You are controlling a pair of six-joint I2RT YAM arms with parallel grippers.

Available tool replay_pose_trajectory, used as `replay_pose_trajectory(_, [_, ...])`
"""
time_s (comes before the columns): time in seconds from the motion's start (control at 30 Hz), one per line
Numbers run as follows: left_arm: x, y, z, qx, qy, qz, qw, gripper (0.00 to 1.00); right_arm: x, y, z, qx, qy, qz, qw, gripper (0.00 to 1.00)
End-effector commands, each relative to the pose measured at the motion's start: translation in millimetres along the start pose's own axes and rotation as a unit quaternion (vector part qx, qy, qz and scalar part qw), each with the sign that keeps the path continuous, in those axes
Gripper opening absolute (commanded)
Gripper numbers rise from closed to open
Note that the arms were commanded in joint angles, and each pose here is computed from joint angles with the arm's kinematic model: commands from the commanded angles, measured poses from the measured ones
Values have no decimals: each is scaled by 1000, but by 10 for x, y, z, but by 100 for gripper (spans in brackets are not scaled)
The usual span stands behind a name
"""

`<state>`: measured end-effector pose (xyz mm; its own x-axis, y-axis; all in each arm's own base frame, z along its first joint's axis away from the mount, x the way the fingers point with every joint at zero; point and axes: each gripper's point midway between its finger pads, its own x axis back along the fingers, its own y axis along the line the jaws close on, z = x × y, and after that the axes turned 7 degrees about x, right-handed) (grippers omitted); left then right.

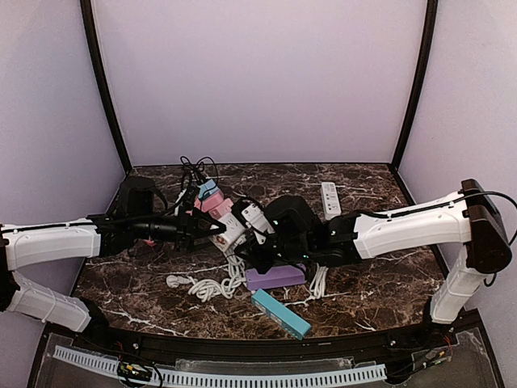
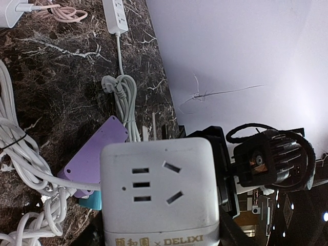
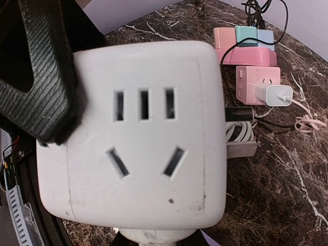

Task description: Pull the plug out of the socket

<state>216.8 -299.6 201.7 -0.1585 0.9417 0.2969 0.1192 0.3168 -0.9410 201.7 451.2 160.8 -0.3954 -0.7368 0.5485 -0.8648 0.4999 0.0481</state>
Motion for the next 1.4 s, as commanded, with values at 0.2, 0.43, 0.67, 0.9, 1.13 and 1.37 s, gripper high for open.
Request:
replay_pose_trajectory(0.2, [62,-384,71,-67,30,42,996,1,211,27,-158,9,-49,-27,998,0])
replay_pose_trajectory(0.43, [40,-374,195,-67,71,53,994,1,354,94,-216,-3,-73,-86,994,0])
replay_pose_trajectory(0.67, [54,-134,142,-82,55,-22,995,18,292,32,-223,6,-38,-46,998,0])
replay_pose_trajectory(0.9, [280,3,-107,-166,-13,-139,976,85,247,-84,-143,-43,6,-1,999,0])
replay_pose_trajectory(1.13, [478,136,-166,-244,-49,-207,946,95,225,-18,-141,-79,40,-15,996,0])
replay_pose_trajectory(1.37, [296,-10,-40,-333,-41,-202,920,95,216,71,-183,-103,79,-42,991,0])
